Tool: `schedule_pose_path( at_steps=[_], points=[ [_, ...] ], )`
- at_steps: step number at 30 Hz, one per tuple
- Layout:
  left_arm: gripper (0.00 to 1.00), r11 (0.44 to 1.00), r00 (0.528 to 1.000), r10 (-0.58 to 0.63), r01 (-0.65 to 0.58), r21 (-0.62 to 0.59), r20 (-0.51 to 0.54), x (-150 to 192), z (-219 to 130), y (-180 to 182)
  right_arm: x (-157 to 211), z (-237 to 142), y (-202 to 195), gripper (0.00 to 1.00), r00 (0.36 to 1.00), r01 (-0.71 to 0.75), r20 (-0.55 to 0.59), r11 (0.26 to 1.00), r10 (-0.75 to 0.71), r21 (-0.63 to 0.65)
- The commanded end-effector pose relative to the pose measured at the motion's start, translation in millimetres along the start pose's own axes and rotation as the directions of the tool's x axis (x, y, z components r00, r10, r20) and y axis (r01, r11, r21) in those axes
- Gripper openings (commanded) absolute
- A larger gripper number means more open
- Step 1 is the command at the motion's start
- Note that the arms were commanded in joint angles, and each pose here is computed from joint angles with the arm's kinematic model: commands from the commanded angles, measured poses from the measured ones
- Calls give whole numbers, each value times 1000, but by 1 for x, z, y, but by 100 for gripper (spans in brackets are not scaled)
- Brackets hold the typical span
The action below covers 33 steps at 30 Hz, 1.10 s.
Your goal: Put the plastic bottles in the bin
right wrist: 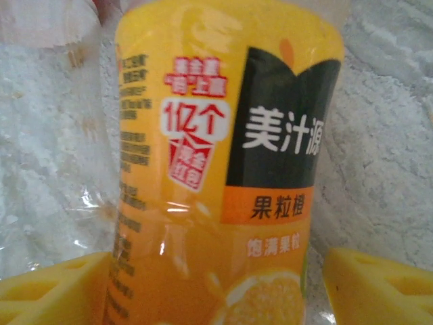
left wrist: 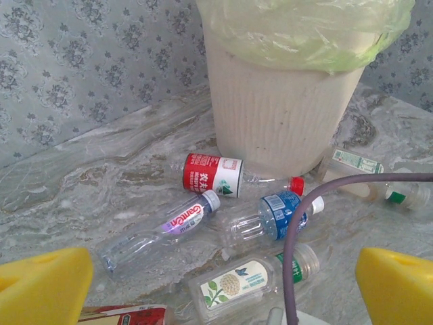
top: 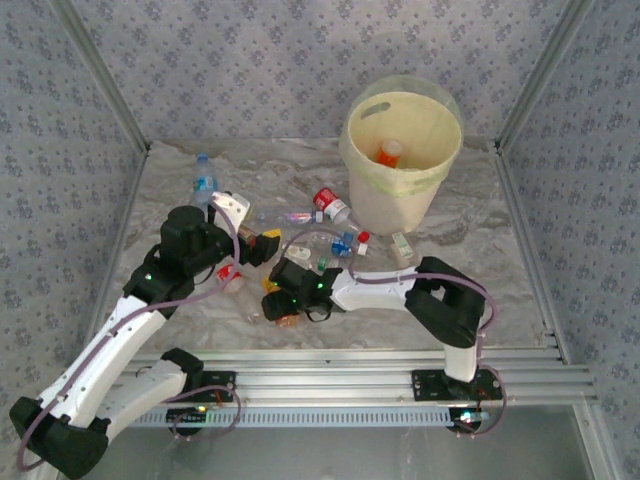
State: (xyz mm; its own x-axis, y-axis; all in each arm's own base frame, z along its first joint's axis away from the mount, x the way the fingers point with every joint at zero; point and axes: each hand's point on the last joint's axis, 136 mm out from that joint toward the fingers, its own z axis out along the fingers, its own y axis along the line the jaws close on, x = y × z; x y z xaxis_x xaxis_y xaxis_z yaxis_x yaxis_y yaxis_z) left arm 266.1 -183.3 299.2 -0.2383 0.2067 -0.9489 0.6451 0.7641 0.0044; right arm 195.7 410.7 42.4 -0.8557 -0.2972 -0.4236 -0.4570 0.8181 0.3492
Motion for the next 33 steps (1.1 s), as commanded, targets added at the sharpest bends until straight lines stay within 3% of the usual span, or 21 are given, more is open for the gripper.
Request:
schedule_pose_path(
  at_steps=[1,23,30,33],
  points=[
    [100,1000,999,-1,0,23,36,-9,-2,-4,3,3,0,81,1000,-1,-27,1000,2,28],
    [100,997,1000,-18,16,79,22,-8,2,-12,15,-9,-33,65,999,34,-42,995,-30,97],
    [100,996,999,-26,24,86,25,-9,2,-13,17,-21,-43,64,999,42,-32,994,-39,100],
    [100,995,999,-29,27,92,24,-10,2,-14,21,-28,-39,64,994,109,-38,992,-107,71]
  ],
)
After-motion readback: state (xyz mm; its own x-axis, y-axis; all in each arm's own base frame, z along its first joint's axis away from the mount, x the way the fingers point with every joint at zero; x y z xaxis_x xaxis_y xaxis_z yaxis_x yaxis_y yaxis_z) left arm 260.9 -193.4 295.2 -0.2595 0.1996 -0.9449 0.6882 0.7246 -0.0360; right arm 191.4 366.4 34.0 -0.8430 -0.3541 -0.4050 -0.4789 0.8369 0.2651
